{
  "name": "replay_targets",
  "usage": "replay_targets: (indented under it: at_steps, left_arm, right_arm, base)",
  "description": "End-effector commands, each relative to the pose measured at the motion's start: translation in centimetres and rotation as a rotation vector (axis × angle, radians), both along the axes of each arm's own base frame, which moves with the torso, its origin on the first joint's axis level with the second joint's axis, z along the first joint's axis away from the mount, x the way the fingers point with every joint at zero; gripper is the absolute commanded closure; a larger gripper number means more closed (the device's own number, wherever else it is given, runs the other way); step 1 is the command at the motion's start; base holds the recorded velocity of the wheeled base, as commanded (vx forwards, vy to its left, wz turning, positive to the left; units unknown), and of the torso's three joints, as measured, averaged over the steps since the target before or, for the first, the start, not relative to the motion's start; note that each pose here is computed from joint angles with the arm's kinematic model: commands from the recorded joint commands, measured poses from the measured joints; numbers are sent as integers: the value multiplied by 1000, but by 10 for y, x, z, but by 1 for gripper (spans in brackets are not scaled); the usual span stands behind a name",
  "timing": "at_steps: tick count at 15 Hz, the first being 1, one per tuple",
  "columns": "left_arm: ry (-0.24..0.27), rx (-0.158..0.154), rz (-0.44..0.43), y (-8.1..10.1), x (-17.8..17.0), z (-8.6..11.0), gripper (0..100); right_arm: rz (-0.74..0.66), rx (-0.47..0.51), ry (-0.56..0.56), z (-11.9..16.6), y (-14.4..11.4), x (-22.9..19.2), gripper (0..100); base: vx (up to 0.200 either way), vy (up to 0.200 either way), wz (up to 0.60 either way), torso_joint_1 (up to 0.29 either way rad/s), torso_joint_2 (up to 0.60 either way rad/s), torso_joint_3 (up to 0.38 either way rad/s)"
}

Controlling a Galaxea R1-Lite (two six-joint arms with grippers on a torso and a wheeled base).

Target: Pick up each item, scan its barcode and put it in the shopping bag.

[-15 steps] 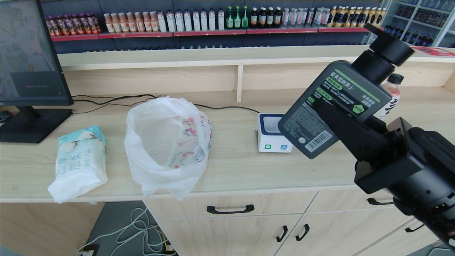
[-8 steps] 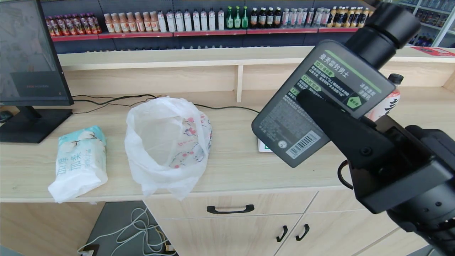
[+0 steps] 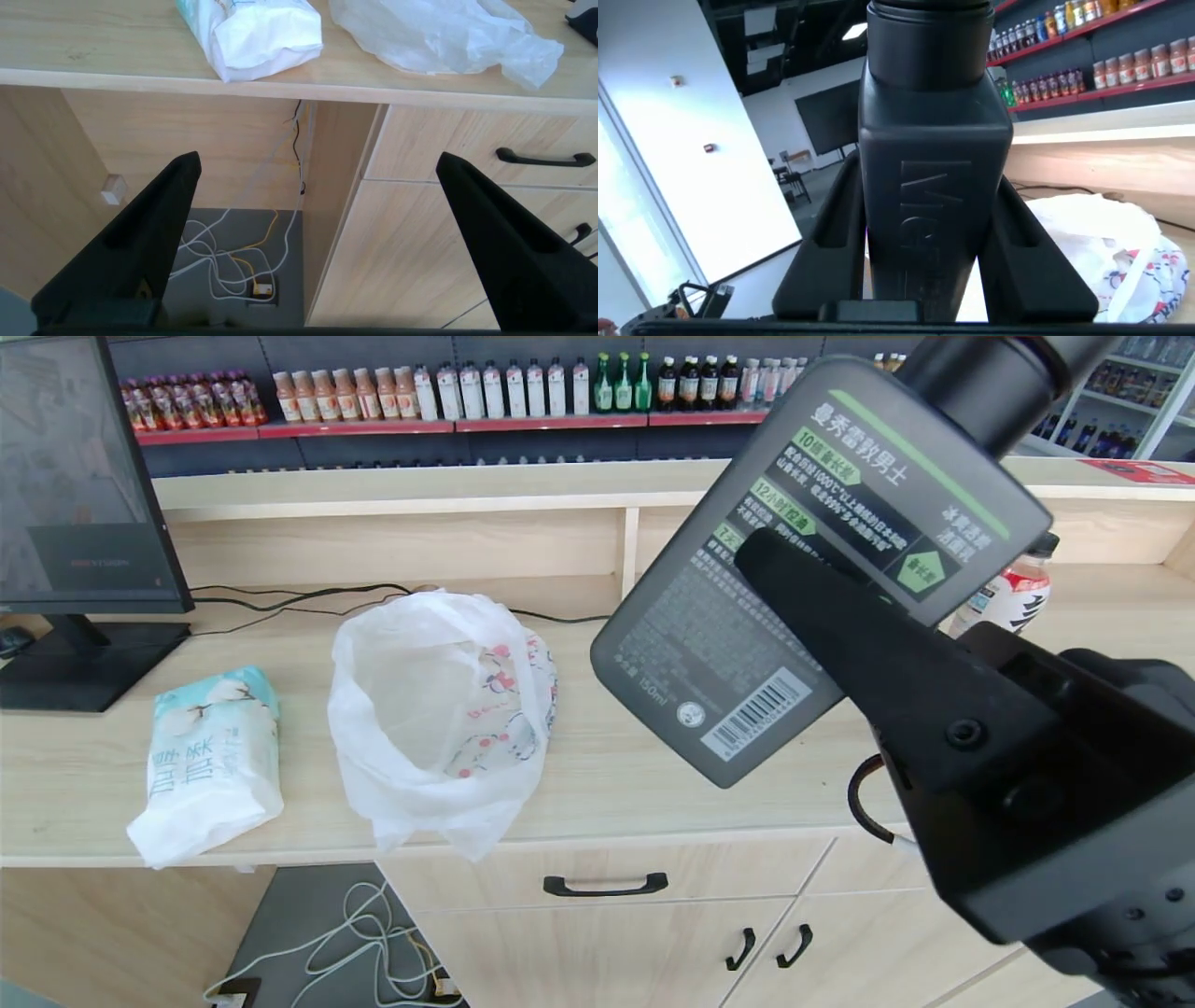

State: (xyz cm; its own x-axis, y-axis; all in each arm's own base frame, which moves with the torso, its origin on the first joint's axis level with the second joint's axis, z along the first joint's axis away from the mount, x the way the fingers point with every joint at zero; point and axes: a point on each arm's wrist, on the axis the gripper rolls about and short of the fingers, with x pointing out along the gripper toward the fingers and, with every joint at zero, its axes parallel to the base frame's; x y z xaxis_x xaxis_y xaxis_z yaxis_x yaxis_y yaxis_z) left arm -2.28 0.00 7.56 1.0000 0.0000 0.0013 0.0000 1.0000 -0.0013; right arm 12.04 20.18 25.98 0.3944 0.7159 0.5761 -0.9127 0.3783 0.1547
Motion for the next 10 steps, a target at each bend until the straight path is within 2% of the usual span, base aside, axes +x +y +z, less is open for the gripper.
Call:
replay_targets:
  at_steps: [1, 10]
  left_arm:
    - [0, 0, 0, 0, 0, 0, 0]
    - [-2, -2, 0, 0, 0, 0, 0]
  right_arm:
    - [21, -9, 5, -2, 6, -2, 100]
    - [9, -13, 9, -4, 3, 0, 100]
  base:
    - [0, 0, 0, 0, 0, 0]
    - [0, 0, 0, 0, 0, 0]
